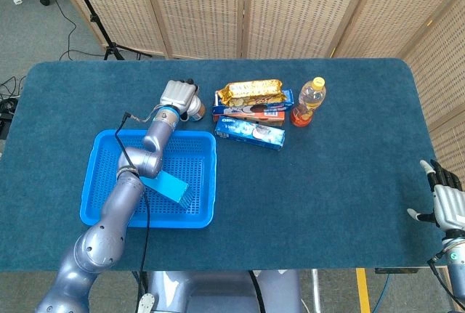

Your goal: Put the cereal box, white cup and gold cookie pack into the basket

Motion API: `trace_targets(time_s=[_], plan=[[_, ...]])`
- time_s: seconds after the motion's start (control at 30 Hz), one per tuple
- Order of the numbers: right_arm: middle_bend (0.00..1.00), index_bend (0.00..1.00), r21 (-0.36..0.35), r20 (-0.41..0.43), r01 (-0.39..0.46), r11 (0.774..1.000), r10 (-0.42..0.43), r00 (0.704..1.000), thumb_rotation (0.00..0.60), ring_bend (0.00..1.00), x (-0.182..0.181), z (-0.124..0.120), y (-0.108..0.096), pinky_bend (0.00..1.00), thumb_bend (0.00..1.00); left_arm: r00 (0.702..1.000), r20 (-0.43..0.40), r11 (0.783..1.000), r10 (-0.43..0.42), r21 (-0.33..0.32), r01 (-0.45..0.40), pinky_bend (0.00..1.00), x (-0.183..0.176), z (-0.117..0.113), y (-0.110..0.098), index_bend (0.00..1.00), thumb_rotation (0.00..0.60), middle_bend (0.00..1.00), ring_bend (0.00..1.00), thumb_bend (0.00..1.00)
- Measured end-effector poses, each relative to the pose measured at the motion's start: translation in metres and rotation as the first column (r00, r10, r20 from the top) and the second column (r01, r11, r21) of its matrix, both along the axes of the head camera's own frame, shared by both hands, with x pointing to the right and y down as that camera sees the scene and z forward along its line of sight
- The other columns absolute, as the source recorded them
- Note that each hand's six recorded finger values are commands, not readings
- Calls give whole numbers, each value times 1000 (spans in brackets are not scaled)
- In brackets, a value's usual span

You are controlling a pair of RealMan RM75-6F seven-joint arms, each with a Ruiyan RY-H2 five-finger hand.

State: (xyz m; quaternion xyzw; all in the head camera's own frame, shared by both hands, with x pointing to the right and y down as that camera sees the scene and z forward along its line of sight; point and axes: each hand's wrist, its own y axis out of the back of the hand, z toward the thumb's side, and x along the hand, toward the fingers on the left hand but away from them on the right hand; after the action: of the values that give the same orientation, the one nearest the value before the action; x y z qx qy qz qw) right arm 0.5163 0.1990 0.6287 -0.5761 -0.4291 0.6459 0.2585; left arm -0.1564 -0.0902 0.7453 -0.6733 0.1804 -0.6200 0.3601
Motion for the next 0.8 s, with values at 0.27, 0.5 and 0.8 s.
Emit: trace_targets(time_s=[0.27, 0.5, 0.8], plan=[[0, 0, 2, 2, 4, 1000, -4, 1000, 600, 0, -2, -1, 0, 45, 156, 1000, 15, 999, 15, 34, -16, 373, -4, -1, -1, 747, 600, 369, 334, 377], [0, 0, 2, 7, 2, 1000, -2, 1000, 600, 0, -2, -1, 0, 45, 156, 1000, 12, 997, 29, 76, -30, 407, -2, -3, -1, 797, 600, 418, 377, 396], [0, 0, 7, 20, 15, 1000, -15, 1000, 600, 0, -7, -3, 0, 45, 156, 1000, -1, 994, 27, 110, -26, 418, -7, -14, -13, 807, 600, 427, 396, 405]])
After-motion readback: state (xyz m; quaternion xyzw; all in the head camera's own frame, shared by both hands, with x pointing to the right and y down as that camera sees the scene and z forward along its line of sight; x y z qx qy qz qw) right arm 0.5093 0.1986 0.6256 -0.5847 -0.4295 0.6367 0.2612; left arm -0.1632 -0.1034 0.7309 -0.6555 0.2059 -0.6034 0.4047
